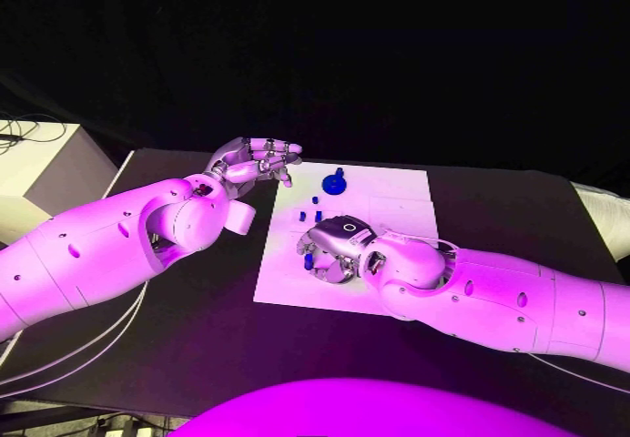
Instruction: Assemble the parts on the task board
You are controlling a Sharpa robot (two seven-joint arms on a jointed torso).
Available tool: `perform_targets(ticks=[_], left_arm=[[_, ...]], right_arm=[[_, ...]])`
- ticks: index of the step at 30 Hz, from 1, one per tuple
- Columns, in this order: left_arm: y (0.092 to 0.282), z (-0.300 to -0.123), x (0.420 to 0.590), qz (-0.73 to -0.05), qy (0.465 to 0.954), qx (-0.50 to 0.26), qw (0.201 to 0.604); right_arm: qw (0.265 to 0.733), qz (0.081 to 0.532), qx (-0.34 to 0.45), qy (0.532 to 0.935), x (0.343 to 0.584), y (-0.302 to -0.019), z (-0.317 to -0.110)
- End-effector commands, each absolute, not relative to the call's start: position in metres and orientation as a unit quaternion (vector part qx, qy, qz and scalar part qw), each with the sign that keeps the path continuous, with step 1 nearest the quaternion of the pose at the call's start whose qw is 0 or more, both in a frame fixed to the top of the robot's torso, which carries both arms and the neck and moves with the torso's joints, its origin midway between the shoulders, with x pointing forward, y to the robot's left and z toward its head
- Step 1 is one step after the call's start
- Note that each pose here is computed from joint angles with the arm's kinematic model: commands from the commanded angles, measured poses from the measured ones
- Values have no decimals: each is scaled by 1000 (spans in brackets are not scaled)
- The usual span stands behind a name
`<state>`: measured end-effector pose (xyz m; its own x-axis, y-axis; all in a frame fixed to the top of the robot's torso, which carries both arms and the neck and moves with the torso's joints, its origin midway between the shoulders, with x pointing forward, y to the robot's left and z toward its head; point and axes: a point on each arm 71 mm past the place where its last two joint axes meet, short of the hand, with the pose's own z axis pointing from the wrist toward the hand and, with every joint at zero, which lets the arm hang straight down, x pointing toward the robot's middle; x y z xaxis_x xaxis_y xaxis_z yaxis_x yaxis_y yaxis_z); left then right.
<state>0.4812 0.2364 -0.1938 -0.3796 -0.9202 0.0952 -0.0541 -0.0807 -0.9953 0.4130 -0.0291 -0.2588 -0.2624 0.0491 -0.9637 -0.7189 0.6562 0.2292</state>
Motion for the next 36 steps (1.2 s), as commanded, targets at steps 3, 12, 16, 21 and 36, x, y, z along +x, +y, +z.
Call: perform_targets(ticks=[3, 12, 16, 21, 36], left_arm=[[234, -193, 481, -606, 574, -421, 354], [234, -194, 481, -606, 574, -422, 353], [235, -194, 481, -606, 575, -423, 353], [237, -200, 479, -602, 576, -428, 352], [238, -211, 472, -601, 576, -432, 346]], right_arm=[[577, 352, -222, 703, 413, -31, -256], [591, 371, -193, 690, 412, -43, -249], [587, 385, -160, 694, 414, -59, -242], [571, 423, -72, 700, 421, -93, -225], [465, 314, 130, 817, 429, -215, -219]])
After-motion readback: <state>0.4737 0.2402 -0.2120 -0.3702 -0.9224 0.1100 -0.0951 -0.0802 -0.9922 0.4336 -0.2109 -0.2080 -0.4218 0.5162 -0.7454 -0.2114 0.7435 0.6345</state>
